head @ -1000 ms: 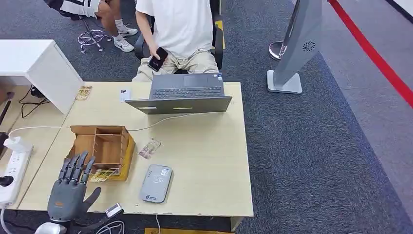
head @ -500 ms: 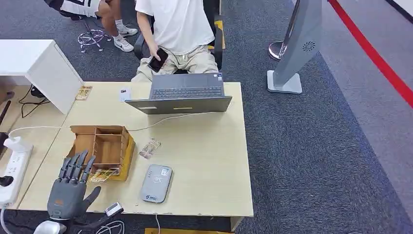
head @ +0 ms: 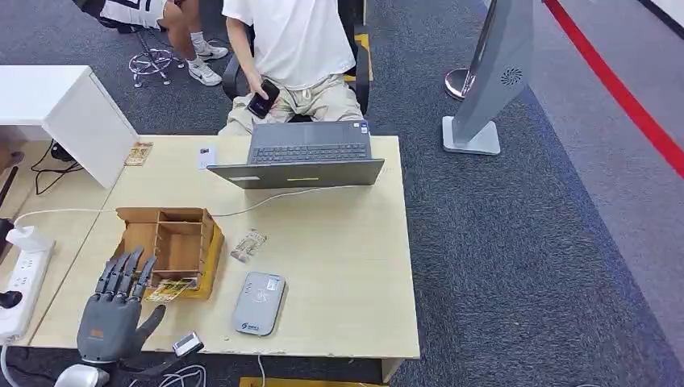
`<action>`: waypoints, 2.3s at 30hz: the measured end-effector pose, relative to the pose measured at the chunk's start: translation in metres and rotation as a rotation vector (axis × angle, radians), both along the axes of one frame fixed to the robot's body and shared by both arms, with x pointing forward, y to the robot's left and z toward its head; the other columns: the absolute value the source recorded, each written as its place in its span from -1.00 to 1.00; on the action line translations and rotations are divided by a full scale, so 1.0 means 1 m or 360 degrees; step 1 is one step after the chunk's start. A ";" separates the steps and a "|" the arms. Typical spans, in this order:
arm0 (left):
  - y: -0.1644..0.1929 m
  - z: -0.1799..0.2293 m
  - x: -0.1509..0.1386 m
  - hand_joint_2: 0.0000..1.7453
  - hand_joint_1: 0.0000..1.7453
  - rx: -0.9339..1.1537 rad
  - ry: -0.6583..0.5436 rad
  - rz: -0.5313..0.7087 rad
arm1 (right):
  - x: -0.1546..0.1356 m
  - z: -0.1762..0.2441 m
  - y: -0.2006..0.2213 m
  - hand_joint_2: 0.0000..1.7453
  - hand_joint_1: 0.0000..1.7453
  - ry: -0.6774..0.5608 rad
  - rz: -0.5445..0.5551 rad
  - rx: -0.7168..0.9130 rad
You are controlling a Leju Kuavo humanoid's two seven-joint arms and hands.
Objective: Pass the card to the sensor for recognition and then transmit it.
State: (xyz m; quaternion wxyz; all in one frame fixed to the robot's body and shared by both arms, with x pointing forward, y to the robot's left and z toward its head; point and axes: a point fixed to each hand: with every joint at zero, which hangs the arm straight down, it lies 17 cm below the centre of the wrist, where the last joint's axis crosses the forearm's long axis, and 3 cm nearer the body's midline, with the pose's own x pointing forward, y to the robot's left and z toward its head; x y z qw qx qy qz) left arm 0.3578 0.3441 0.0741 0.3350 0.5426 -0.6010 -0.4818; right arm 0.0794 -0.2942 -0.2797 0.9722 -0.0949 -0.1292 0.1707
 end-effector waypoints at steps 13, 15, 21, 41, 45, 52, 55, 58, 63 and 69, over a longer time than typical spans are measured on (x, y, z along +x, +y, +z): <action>0.005 -0.002 0.003 1.00 1.00 -0.0027 0.0009 0.0007 | 0.000 0.000 0.001 1.00 -1.00 -0.0002 -0.0022 0.0012; 0.005 -0.003 0.003 1.00 1.00 -0.0028 0.0013 0.0005 | 0.000 0.000 0.001 1.00 -1.00 -0.0002 -0.0027 0.0012; 0.007 -0.008 0.005 1.00 1.00 -0.0051 0.0033 0.0031 | 0.000 0.000 0.000 1.00 -1.00 -0.0001 -0.0032 0.0012; -0.062 0.104 0.011 1.00 1.00 -0.0047 -0.0393 -0.0126 | -0.002 0.000 -0.002 1.00 -1.00 0.0015 -0.0076 0.0004; -0.086 0.143 0.004 1.00 -1.00 -0.0083 -0.0534 -0.0240 | -0.003 0.000 -0.003 1.00 -1.00 0.0013 -0.0096 0.0001; -0.107 0.152 0.000 1.00 -1.00 -0.0153 -0.0481 -0.0349 | -0.002 0.000 -0.004 1.00 -1.00 0.0007 -0.0106 -0.0006; -0.111 0.142 -0.001 1.00 -1.00 -0.0151 -0.0413 -0.0362 | -0.002 0.000 -0.004 1.00 -1.00 0.0006 -0.0115 -0.0007; -0.115 0.133 -0.003 1.00 -1.00 -0.0133 -0.0363 -0.0372 | -0.003 0.000 -0.005 1.00 -1.00 0.0012 -0.0130 -0.0007; -0.115 0.118 -0.009 1.00 -1.00 -0.0134 -0.0290 -0.0352 | -0.004 -0.001 -0.006 1.00 -1.00 0.0013 -0.0154 -0.0005; -0.106 0.096 -0.014 1.00 -1.00 -0.0174 -0.0190 -0.0289 | -0.005 -0.001 -0.006 1.00 -1.00 0.0017 -0.0163 -0.0009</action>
